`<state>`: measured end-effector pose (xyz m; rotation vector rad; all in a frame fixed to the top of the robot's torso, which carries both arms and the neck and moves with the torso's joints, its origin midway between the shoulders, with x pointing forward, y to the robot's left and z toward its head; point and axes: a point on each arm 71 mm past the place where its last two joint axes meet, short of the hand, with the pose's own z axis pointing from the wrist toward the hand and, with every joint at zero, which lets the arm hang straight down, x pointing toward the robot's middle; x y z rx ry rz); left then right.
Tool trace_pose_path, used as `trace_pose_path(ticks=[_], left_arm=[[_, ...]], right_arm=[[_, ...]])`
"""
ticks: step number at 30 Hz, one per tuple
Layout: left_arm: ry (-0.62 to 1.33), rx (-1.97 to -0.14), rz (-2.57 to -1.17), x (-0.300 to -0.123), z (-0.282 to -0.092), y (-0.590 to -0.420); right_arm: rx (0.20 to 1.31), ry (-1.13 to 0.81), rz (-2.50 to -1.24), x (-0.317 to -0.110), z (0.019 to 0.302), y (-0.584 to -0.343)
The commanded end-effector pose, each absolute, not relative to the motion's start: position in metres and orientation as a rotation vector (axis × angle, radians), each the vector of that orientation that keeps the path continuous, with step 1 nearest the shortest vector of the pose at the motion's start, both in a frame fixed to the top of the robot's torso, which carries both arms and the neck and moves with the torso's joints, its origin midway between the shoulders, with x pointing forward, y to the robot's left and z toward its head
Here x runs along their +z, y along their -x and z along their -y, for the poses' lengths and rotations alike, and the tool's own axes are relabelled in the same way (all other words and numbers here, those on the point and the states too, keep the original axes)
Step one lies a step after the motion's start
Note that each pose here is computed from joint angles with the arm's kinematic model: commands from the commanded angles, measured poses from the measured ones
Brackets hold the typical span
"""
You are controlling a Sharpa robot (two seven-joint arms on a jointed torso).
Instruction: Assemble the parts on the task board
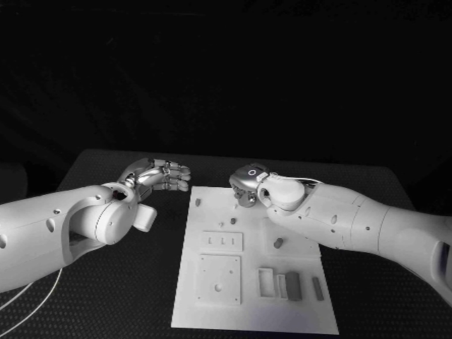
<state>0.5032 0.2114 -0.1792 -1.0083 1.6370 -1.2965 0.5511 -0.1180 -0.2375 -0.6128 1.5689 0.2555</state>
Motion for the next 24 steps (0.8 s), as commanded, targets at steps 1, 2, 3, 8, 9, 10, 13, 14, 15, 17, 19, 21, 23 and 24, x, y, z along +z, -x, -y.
trace_pose_path(ticks=[1,2,3,8,9,10,13,14,15,17,19,21,23,24], left_arm=[[0.997,-1.307,-1.636,-0.178,-0.209,-0.503],[0.997,-1.308,-1.636,-0.178,-0.209,-0.503],[0.996,-1.308,-1.637,-0.178,-0.209,-0.503],[0.997,-1.307,-1.637,-0.178,-0.209,-0.503],[0.997,-1.307,-1.636,-0.178,-0.209,-0.503],[0.998,-1.306,-1.636,-0.178,-0.21,-0.503],[0.999,-1.303,-1.634,-0.178,-0.211,-0.503],[1.0,-1.302,-1.633,-0.178,-0.211,-0.503],[1.001,-1.301,-1.633,-0.178,-0.212,-0.503],[1.002,-1.299,-1.631,-0.178,-0.213,-0.503],[1.003,-1.297,-1.629,-0.178,-0.214,-0.503],[1.004,-1.296,-1.629,-0.178,-0.215,-0.503],[1.005,-1.294,-1.627,-0.178,-0.216,-0.503],[1.005,-1.294,-1.627,-0.178,-0.216,-0.503]], right_arm=[[0.271,0.604,-1.597,-0.243,0.117,-0.55],[0.277,0.6,-1.596,-0.242,0.117,-0.55],[0.282,0.594,-1.598,-0.242,0.117,-0.55],[0.293,0.566,-1.59,-0.241,0.119,-0.552],[0.293,0.56,-1.588,-0.241,0.12,-0.552],[0.292,0.553,-1.582,-0.241,0.122,-0.552],[0.292,0.538,-1.563,-0.239,0.127,-0.552],[0.297,0.531,-1.551,-0.238,0.13,-0.551],[0.303,0.526,-1.541,-0.236,0.132,-0.55],[0.315,0.516,-1.527,-0.234,0.137,-0.547],[0.333,0.499,-1.502,-0.23,0.145,-0.543],[0.349,0.477,-1.479,-0.222,0.153,-0.542],[0.365,0.448,-1.469,-0.214,0.162,-0.542],[0.369,0.441,-1.464,-0.21,0.165,-0.541]])
